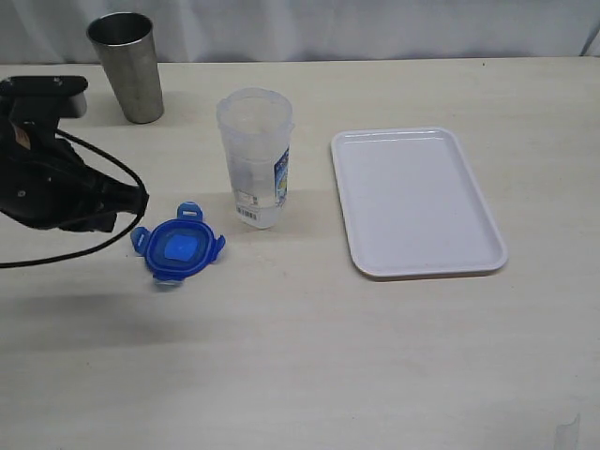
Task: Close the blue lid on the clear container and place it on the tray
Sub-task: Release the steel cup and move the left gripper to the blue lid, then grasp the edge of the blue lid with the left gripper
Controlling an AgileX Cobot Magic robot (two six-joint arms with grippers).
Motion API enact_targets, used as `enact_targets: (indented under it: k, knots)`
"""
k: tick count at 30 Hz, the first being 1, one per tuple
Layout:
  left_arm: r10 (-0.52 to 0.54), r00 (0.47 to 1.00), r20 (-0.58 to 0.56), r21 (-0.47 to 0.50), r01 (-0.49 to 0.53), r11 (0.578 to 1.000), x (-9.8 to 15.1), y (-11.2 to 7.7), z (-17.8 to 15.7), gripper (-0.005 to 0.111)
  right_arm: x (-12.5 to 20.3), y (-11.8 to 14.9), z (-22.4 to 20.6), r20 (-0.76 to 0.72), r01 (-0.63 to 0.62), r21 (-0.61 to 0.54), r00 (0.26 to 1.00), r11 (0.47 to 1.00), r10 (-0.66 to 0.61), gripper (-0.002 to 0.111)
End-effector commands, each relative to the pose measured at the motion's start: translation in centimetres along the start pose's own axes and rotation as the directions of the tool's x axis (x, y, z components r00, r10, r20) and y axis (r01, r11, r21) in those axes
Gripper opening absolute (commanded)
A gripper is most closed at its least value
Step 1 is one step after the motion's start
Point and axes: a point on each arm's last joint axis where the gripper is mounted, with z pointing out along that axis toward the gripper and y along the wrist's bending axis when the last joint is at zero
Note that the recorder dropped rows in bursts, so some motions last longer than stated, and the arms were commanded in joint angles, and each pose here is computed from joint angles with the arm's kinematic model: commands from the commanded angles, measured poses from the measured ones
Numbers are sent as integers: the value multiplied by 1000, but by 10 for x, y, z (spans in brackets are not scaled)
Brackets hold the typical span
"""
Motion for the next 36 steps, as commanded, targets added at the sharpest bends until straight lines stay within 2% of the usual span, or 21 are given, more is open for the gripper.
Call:
enact_targets:
  k: [1,2,4,11,17,36]
  knots:
    - [-19,1000,-20,2,19,1000,11,2,21,28,0,0,0,2,15,7,1000,1000,-15,4]
    - [-45,999,-16,15,45,999,11,1,29,36,0,0,0,2,15,7,1000,1000,-15,4]
    - [23,999,-24,41,-22,999,11,-1,41,39,0,0,0,2,15,7,1000,1000,-15,4]
    - [110,991,75,-1,-110,994,-1,4,78,39,0,0,0,2,15,7,1000,1000,-15,4]
    - [136,986,97,-25,-134,991,-2,7,100,39,0,0,0,2,15,7,1000,1000,-15,4]
    - [137,984,114,-33,-134,990,-3,8,106,39,0,0,0,2,15,7,1000,1000,-15,4]
